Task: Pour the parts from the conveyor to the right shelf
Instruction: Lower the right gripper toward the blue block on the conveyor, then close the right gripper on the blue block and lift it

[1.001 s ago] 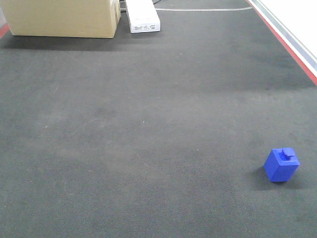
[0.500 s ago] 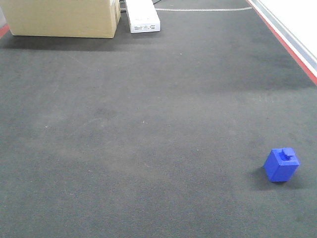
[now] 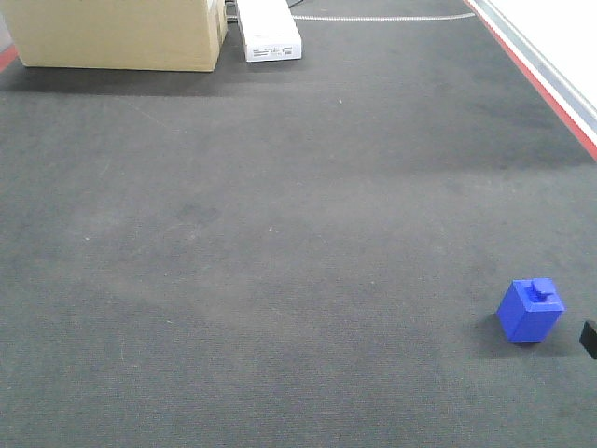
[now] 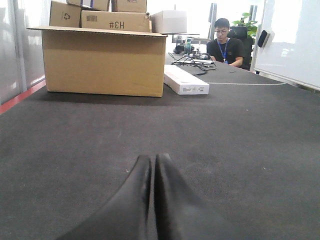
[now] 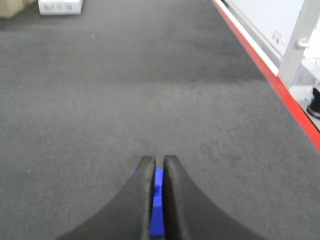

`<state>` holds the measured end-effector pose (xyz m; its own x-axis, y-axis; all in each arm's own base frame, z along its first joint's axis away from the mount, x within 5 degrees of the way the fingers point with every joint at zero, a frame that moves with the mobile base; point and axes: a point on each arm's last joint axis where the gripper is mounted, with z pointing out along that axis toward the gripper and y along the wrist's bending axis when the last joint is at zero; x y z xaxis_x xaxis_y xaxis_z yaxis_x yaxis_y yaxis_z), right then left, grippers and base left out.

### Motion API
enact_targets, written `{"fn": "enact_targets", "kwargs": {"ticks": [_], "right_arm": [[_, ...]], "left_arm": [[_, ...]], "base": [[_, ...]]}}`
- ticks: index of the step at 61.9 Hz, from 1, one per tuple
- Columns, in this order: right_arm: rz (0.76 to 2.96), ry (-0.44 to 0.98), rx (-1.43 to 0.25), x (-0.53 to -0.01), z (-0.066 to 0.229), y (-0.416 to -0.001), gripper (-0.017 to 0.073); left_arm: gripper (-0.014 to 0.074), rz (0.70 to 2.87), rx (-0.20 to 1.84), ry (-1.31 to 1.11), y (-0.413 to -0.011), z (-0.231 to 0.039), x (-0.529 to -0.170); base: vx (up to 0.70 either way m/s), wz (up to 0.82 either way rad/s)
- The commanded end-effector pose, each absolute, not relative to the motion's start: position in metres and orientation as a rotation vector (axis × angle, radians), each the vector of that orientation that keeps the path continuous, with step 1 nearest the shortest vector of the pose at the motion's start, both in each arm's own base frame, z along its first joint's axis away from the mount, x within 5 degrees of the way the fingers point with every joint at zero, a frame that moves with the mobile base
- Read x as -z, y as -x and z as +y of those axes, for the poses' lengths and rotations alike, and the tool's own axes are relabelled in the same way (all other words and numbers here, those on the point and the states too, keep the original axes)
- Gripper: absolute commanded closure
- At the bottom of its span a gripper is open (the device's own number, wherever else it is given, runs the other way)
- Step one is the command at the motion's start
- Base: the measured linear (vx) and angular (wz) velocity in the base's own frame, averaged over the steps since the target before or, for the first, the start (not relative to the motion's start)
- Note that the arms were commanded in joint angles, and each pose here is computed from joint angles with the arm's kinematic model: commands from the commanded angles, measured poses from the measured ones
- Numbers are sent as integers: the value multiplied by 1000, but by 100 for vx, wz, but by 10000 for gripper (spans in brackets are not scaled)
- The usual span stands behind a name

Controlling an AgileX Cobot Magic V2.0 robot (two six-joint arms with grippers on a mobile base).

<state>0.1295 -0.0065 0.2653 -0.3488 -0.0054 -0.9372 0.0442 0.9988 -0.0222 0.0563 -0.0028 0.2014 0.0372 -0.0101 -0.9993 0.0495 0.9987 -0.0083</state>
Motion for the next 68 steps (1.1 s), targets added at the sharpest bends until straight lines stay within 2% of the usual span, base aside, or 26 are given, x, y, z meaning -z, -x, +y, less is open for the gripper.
{"fn": "enact_targets", "kwargs": {"ticks": [1, 16, 24, 30, 55, 68], "right_arm": [[1883, -21, 66, -288, -8, -137, 430], [2049, -34, 62, -302, -10, -161, 153], [2150, -38, 61, -306, -11, -180, 55], [2237, -41, 61, -309, -12, -198, 32], [2655, -59, 52, -295, -16, -275, 31], [2768, -40, 55, -277, -16, -303, 31]], "left_arm": [[600, 1477, 60, -25, -56, -3, -199], [600, 1477, 60, -25, -56, -3, -199], [600, 1477, 60, -25, -56, -3, -199], [600, 1477, 60, -25, -56, -3, -199], [600, 1477, 60, -25, -56, -3, -199], [600, 1477, 60, -25, -56, -3, -199]], "base": [[0, 0], [0, 0], [0, 0], [0, 0], [0, 0], [0, 0]]}}
